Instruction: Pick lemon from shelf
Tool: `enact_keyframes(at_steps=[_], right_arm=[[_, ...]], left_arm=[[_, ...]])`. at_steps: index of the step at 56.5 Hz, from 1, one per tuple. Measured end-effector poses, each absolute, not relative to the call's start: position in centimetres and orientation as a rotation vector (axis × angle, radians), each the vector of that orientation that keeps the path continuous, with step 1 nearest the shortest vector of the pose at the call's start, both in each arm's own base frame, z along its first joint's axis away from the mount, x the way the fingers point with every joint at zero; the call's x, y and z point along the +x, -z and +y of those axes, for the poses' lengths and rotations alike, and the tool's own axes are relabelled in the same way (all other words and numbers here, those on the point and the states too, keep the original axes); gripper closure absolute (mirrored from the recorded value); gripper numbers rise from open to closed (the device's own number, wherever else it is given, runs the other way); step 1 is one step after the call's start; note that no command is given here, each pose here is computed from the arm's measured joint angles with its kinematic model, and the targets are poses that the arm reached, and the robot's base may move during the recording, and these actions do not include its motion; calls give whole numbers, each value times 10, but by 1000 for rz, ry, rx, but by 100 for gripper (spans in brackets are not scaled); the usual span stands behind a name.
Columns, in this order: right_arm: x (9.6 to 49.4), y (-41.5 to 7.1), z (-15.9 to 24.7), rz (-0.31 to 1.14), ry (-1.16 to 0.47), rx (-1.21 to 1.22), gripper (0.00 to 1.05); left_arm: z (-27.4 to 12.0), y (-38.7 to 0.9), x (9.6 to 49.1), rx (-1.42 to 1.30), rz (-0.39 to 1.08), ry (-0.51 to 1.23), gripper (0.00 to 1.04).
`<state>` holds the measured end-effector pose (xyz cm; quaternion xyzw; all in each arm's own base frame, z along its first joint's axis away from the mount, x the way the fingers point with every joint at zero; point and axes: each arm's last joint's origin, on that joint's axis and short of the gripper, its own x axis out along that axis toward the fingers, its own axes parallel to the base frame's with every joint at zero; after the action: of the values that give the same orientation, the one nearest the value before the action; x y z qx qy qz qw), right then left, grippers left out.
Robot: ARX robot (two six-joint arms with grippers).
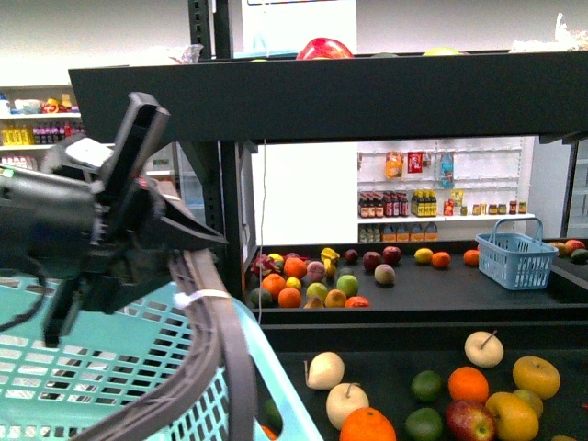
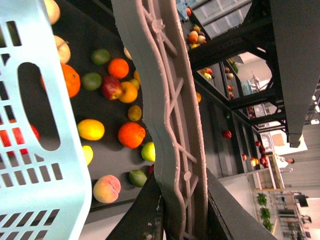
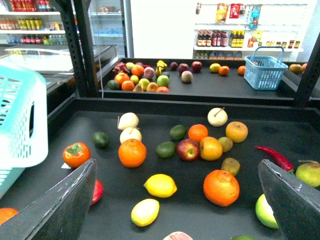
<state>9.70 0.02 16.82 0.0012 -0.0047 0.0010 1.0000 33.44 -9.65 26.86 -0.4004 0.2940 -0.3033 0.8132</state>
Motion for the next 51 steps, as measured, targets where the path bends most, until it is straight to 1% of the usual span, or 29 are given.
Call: enact_keyframes(at_steps=[11, 25, 36, 47, 49, 51], right_arm=[[97, -168, 0, -9, -2, 2, 7], [97, -168, 0, -9, -2, 2, 7], [97, -168, 0, -10, -2, 2, 7], [97, -168, 0, -9, -2, 2, 7], [98, -166, 0, 25, 39, 26, 7], [99, -166, 0, 132, 151, 63, 7]], left_arm=[[-135, -271, 355, -889, 617, 699, 93], [-174, -272, 372, -932, 617, 734, 93], [-198, -262, 383, -960, 641, 736, 93], [-214, -256, 381, -955, 669, 758, 93], [-214, -256, 381, -953, 669, 759, 93], [-214, -256, 381, -950, 667, 759, 93]])
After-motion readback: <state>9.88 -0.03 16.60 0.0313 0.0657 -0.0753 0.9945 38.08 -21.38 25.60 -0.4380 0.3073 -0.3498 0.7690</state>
